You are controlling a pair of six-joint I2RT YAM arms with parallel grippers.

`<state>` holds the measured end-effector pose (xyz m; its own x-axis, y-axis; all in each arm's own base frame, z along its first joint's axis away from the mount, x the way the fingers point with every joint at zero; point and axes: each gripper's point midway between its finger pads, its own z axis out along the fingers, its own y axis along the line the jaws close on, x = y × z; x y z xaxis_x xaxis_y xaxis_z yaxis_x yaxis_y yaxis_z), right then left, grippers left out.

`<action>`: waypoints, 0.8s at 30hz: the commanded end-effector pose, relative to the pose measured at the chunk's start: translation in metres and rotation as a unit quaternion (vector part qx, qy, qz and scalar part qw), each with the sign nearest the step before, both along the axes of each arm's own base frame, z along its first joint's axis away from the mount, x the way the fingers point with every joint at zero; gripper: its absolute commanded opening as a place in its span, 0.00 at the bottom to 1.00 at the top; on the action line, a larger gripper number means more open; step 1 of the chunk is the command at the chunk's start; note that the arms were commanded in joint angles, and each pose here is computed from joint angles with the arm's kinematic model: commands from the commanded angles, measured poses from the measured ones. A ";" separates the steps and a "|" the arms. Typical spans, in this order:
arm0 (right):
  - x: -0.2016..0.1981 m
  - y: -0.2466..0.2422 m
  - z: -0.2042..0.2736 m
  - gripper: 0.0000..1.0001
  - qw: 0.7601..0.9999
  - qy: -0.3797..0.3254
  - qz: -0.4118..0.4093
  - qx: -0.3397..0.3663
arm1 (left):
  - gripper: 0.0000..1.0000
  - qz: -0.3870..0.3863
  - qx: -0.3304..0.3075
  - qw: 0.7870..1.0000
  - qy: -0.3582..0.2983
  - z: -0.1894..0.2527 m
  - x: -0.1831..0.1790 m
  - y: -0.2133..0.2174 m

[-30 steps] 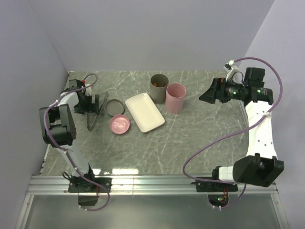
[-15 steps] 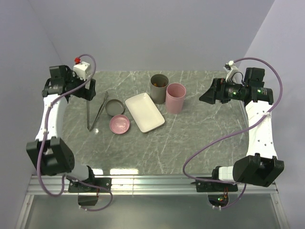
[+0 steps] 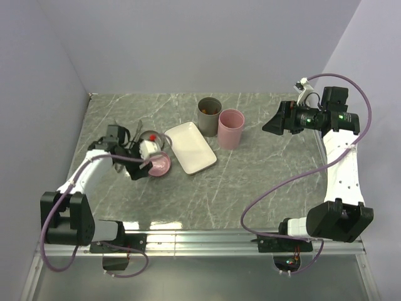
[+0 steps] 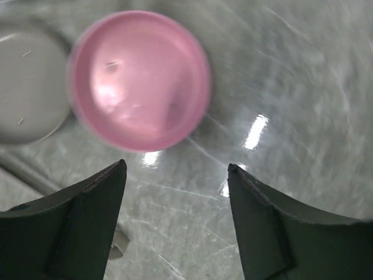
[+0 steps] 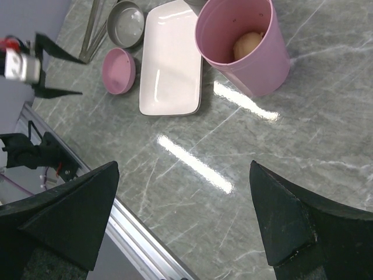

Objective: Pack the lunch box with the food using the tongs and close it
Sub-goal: Pick up the box lid from the center of the board.

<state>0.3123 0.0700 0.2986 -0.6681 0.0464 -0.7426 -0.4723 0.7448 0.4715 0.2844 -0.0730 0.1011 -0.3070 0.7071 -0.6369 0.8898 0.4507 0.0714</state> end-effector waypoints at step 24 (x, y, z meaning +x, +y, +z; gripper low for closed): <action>0.001 -0.003 -0.007 1.00 1.000 0.003 0.002 -0.004 | 0.55 -0.288 0.162 0.939 -0.095 -0.060 0.015 -0.018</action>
